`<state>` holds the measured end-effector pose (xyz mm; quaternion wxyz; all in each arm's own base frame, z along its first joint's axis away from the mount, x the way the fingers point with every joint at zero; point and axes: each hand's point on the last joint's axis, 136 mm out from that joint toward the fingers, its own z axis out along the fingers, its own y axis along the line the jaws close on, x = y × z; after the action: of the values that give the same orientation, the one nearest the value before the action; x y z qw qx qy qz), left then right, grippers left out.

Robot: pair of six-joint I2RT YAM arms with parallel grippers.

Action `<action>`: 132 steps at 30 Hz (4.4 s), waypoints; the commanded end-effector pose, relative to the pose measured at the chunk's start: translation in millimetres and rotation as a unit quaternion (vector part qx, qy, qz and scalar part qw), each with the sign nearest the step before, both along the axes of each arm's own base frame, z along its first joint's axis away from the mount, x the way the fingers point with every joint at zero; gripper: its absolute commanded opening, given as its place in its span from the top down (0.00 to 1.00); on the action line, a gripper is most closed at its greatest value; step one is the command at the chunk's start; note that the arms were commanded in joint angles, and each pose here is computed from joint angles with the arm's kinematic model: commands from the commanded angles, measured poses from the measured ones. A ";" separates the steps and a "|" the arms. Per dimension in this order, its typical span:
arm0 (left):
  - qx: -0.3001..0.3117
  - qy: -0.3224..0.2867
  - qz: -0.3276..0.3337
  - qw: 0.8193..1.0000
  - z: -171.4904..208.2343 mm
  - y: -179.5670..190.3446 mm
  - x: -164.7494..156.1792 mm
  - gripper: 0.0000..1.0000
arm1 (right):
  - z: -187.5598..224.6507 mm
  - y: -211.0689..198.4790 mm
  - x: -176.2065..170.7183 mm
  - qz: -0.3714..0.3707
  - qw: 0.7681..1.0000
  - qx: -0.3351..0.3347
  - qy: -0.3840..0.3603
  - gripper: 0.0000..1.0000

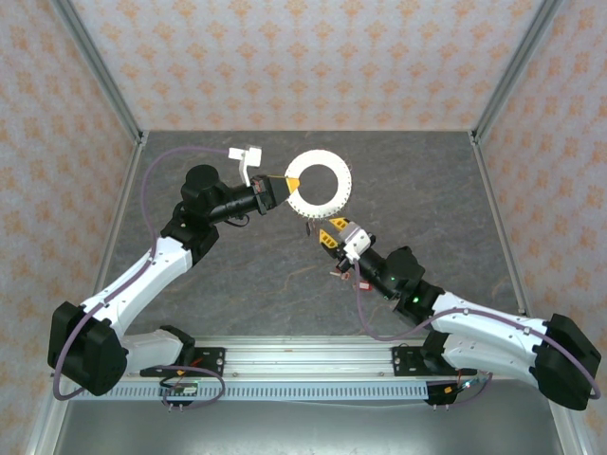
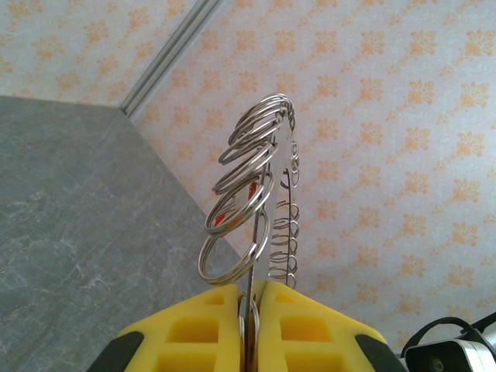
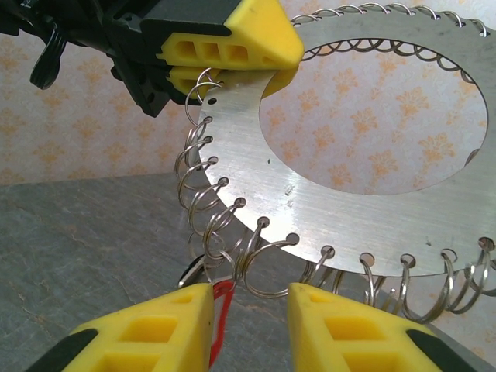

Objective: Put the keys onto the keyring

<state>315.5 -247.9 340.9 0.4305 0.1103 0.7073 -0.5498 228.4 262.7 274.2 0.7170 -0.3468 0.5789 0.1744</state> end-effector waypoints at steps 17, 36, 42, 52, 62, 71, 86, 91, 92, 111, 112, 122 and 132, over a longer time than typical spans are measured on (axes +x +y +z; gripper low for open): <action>-0.021 -0.028 0.014 0.999 22.2 1.0 1.6 1.00 | 18.3 3.6 -2.5 0.011 0.999 0.035 -0.017 0.70; -0.023 -0.013 0.040 0.999 17.2 5.1 9.1 1.00 | 27.9 5.6 -8.7 0.030 0.998 0.058 -0.022 0.70; -0.022 -0.011 0.040 0.999 16.6 5.9 7.9 1.00 | 42.2 3.8 -1.2 0.009 0.996 0.075 -0.038 0.70; -0.022 -0.011 0.036 0.999 17.1 4.4 7.7 1.00 | 43.4 2.1 6.8 -0.014 0.997 0.072 -0.038 0.70; -0.019 -0.012 0.034 0.999 16.7 4.4 5.8 1.00 | 32.9 5.0 17.0 -0.035 0.997 0.053 -0.035 0.74; -0.015 -0.013 0.034 0.999 16.5 4.3 5.5 1.00 | 26.1 -0.9 20.3 -0.053 0.997 0.041 -0.034 0.74; -0.013 -0.013 0.034 0.999 16.1 5.2 3.5 1.00 | 11.6 -2.0 24.0 -0.054 0.998 0.014 -0.028 0.77; -0.014 -0.015 0.032 0.999 17.5 5.3 2.4 1.00 | 3.9 -2.7 21.4 -0.048 0.999 0.003 -0.022 0.76; -0.015 -0.015 0.033 0.999 17.4 5.4 2.3 1.00 | 2.9 -2.4 20.8 -0.047 0.999 -0.001 -0.022 0.77; -0.020 -0.013 0.033 0.999 16.9 4.9 2.7 1.00 | 13.2 -4.5 22.8 -0.054 0.998 0.005 -0.036 0.79; -0.020 -0.013 0.034 0.999 17.5 5.2 2.9 1.00 | 12.9 -4.3 23.5 -0.056 0.998 0.006 -0.034 0.79; -0.020 -0.012 0.034 0.999 17.1 5.2 2.7 1.00 | 13.4 -4.5 27.5 -0.063 0.997 0.023 -0.027 0.78; -0.020 -0.011 0.034 0.999 17.5 5.0 3.1 1.00 | 16.0 -4.3 30.7 -0.067 0.997 0.038 -0.023 0.84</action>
<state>326.3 -242.3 336.3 0.4384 0.0708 0.7187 -0.5351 255.6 261.8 272.4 0.7352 -0.3119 0.5875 0.1304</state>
